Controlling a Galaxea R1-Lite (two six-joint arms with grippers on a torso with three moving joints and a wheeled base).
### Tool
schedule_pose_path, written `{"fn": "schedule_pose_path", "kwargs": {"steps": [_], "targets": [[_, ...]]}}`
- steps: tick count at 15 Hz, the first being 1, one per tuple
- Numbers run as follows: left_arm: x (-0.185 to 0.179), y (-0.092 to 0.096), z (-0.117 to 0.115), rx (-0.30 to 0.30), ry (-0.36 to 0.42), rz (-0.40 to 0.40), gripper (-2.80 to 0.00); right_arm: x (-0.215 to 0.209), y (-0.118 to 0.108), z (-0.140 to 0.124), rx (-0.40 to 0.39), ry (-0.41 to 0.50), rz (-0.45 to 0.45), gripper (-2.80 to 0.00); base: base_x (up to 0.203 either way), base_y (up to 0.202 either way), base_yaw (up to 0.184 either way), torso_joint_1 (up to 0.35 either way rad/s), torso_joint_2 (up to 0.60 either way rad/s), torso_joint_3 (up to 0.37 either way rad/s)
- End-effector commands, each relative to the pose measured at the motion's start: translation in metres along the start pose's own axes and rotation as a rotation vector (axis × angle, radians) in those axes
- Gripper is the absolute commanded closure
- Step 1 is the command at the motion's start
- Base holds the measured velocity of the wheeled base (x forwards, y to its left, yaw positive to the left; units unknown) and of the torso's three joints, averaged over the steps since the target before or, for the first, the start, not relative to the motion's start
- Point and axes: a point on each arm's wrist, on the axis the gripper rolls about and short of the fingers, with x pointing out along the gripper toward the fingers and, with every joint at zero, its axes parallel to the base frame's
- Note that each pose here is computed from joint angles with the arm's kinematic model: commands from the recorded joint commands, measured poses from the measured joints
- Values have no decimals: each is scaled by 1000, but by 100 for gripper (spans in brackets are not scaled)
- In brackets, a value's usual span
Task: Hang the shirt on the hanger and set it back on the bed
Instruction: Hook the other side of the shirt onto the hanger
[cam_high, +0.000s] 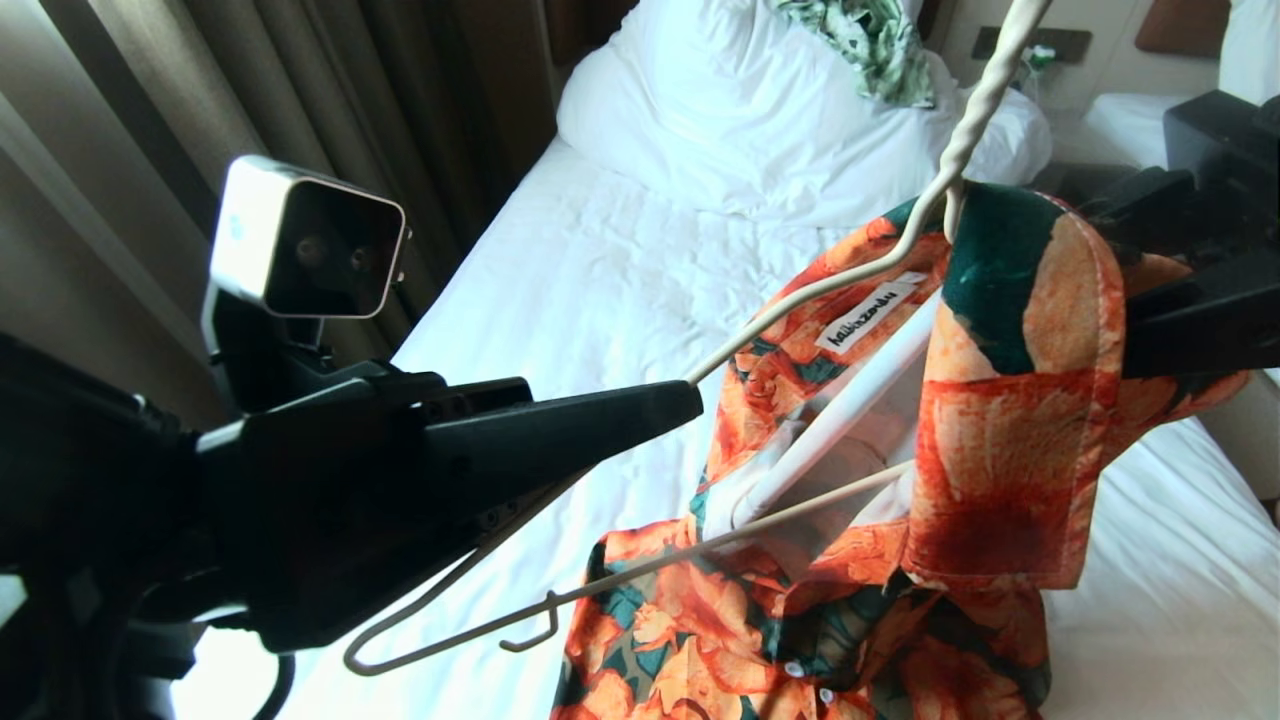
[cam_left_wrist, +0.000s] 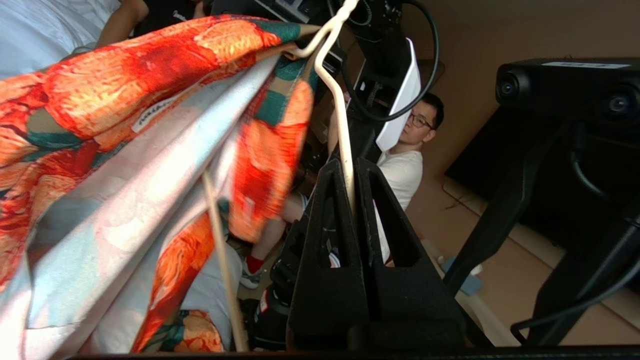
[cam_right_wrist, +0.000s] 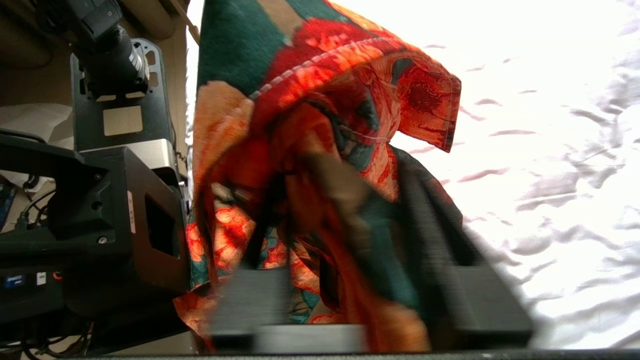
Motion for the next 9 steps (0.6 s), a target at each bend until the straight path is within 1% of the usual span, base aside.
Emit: {"fn": "schedule_pose_path", "kwargs": {"steps": [1,2,3,5,6,9], "targets": [[-3,0,7,23,0,-9,0,-3,4,0,-4,0,13,0,0,0,0,0,0,0],[-5,1,9,19,11,-14,0,-4,6,1,-4,0,17,0,0,0,0,0,0,0],[-7,2,10,0,22,-15,0,-6,7,0,-3,2,19,0,0,0,0,0,0,0],[-16,6,17,20,55,-12,0,-7,9,0,-3,2,26,0,0,0,0,0,0,0],[-21,8,22,31,85,-23,0,-8,10,1,-2,2,28,0,0,0,0,0,0,0],[-22,7,28,24,96,-22,0,-8,11,0,0,6,31,0,0,0,0,0,0,0]]}}
